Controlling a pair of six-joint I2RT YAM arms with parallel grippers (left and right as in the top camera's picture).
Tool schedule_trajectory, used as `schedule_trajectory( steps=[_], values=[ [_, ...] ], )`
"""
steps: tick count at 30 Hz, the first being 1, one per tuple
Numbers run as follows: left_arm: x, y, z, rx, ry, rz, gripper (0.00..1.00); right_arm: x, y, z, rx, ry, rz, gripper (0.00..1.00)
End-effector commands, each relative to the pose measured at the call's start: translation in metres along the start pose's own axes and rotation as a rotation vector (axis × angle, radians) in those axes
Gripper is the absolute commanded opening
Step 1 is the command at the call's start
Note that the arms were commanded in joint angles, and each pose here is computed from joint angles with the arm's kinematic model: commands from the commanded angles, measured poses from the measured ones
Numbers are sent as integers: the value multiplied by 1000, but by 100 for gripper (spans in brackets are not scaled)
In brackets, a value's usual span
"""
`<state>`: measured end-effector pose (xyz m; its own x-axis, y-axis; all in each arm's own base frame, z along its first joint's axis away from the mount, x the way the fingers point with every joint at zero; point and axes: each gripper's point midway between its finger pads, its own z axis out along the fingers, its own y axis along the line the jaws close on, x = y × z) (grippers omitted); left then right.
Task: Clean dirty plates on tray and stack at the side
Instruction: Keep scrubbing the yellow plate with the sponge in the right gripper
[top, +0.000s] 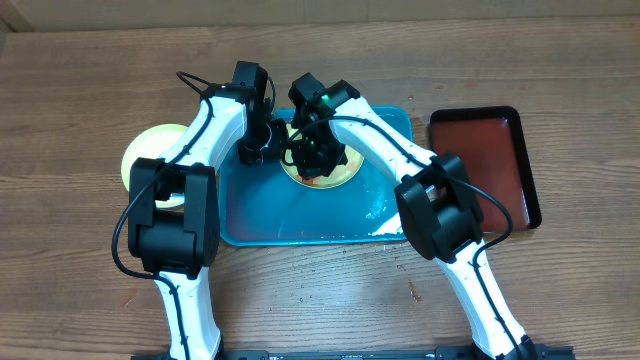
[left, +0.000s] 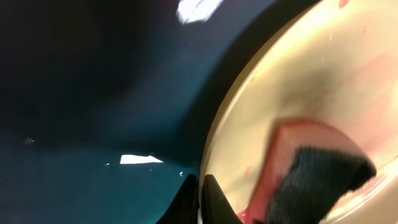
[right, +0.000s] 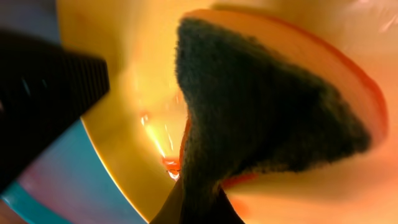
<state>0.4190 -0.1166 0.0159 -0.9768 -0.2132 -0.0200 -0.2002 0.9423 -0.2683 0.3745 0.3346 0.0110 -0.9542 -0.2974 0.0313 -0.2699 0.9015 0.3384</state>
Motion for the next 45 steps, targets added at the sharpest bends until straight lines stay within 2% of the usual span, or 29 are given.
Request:
schedule_trajectory(
  steps=[1, 7, 14, 17, 21, 29, 35, 39, 45],
  values=[
    [6, 7, 13, -21, 37, 13, 4, -2, -16, 25, 12, 23, 89, 4],
    [7, 8, 13, -24, 42, 12, 4, -19, -37, 18, 16, -32, 178, 4],
    [7, 8, 13, -24, 41, 12, 4, -40, -84, 5, 130, -127, 339, 4],
    [7, 8, 13, -24, 41, 12, 4, -36, -105, 1, 214, -134, 399, 4],
    [7, 8, 13, -24, 41, 16, 4, -19, -111, -2, 255, -73, 414, 4],
    [8, 8, 13, -24, 42, 23, 4, 19, -103, -3, 317, 64, 412, 4],
    [7, 8, 13, -23, 41, 23, 4, 28, -66, 9, 243, 115, 231, 4],
    [7, 8, 13, -23, 41, 23, 4, 28, -38, 19, 177, 117, 111, 4],
    [7, 7, 13, -24, 42, 23, 4, 5, -27, 23, 125, 22, 153, 4]
  ],
)
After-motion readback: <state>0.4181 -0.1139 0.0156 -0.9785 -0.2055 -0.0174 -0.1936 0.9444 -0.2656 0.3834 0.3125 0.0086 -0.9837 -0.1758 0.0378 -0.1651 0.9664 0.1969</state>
